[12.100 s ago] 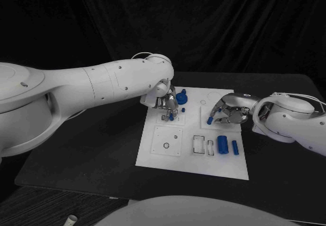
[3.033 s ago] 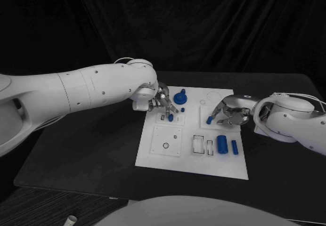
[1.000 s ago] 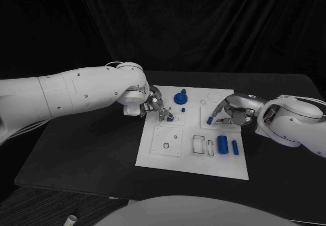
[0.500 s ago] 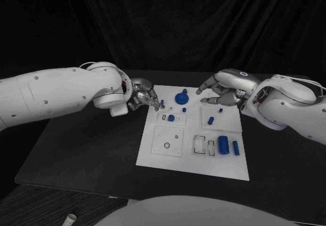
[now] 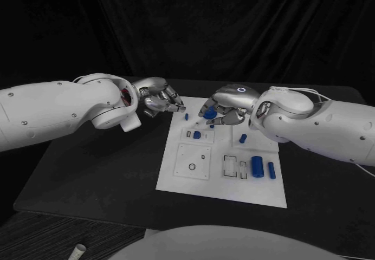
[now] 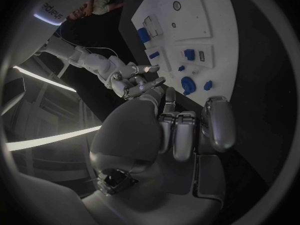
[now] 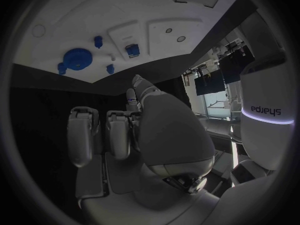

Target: Assemble the parts on the task board

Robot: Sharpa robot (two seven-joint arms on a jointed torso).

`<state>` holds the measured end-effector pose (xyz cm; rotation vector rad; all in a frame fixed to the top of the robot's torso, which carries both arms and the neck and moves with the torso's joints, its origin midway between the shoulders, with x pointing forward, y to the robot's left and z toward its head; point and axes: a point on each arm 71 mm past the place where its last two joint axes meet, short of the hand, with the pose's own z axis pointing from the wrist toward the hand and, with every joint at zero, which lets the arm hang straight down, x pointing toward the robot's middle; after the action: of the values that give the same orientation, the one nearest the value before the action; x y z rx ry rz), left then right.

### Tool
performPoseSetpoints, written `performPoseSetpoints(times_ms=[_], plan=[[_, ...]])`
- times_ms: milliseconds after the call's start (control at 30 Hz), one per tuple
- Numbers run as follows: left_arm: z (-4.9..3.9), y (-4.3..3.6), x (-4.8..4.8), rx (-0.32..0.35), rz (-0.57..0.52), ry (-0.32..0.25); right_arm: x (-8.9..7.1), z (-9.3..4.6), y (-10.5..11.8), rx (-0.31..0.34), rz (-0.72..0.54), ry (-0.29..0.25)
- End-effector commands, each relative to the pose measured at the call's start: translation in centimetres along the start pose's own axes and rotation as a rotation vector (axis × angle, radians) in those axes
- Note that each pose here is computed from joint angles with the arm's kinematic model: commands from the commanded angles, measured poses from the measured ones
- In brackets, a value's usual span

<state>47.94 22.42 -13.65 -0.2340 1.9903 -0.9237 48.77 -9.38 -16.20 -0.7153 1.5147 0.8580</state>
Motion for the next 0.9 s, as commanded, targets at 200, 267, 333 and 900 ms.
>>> performPoseSetpoints(times_ms=[200, 267, 333, 900], plan=[[-0.84, -0.22, -1.02, 0.096, -0.051, -0.091, 2.2, 1.2, 0.9, -0.100, -0.123, 0.174], [-1.02, -0.06, -1.14, 0.093, -0.053, -0.100, 2.5, 1.4, 1.0, -0.103, -0.125, 0.192], [-1.19, 0.08, -1.24, 0.090, -0.055, -0.106, 2.7, 1.6, 1.1, -0.107, -0.126, 0.202], [-1.26, 0.32, -1.16, 0.072, -0.056, -0.087, 3.4, 1.8, 0.8, -0.091, -0.177, 0.245]])
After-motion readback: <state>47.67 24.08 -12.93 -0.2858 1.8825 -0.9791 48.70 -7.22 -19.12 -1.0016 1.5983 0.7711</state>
